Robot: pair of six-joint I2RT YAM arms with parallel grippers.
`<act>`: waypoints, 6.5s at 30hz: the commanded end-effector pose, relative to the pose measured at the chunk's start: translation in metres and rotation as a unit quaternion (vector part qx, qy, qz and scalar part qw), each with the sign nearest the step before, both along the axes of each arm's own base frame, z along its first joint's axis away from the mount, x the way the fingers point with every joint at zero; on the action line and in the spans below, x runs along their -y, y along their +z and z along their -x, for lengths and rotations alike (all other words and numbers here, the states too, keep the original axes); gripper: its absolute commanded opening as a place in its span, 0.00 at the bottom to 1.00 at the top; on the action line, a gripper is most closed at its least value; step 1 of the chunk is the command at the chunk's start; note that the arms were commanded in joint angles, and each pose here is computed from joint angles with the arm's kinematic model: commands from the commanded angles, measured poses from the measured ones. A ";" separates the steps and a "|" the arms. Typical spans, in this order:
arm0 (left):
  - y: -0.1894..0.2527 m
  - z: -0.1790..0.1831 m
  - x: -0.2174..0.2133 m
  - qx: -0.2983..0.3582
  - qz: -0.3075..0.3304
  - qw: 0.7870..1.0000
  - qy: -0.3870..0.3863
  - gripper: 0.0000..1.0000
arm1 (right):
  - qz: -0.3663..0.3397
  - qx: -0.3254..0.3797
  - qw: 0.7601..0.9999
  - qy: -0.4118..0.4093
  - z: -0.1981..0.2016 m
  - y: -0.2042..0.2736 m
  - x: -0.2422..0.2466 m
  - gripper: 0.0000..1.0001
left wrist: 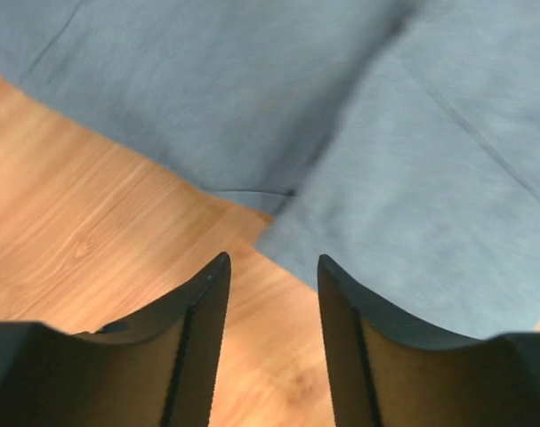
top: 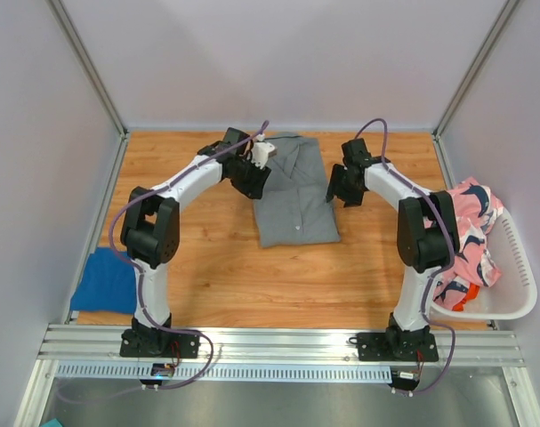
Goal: Fold and stack the mixed laundry pile
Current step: Fold the shirt.
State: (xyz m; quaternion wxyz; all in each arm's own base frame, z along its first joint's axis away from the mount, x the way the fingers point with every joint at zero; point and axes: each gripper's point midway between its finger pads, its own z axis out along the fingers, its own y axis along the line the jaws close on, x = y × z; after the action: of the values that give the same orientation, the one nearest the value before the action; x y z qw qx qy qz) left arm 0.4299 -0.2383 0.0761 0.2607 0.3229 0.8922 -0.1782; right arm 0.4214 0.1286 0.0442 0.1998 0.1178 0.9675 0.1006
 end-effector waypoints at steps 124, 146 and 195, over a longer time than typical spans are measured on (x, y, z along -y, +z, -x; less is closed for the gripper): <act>0.013 0.020 -0.107 -0.104 0.184 0.976 0.049 0.56 | -0.204 0.083 0.970 0.101 0.010 0.034 -0.166 0.53; 0.088 0.026 -0.038 -0.082 0.294 0.952 0.007 0.00 | -0.196 0.183 0.961 -0.073 0.021 0.073 -0.088 0.00; 0.024 -0.076 -0.025 -0.041 0.086 0.991 0.098 0.13 | -0.295 0.116 0.948 -0.039 -0.083 0.057 -0.181 0.00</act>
State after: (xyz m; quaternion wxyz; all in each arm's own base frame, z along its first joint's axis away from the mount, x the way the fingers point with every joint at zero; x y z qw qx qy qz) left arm 0.4801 -0.2169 0.0648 0.2173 0.2044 0.9181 -0.2610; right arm 0.4666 0.3049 0.0674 0.2374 0.1592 0.8946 0.3436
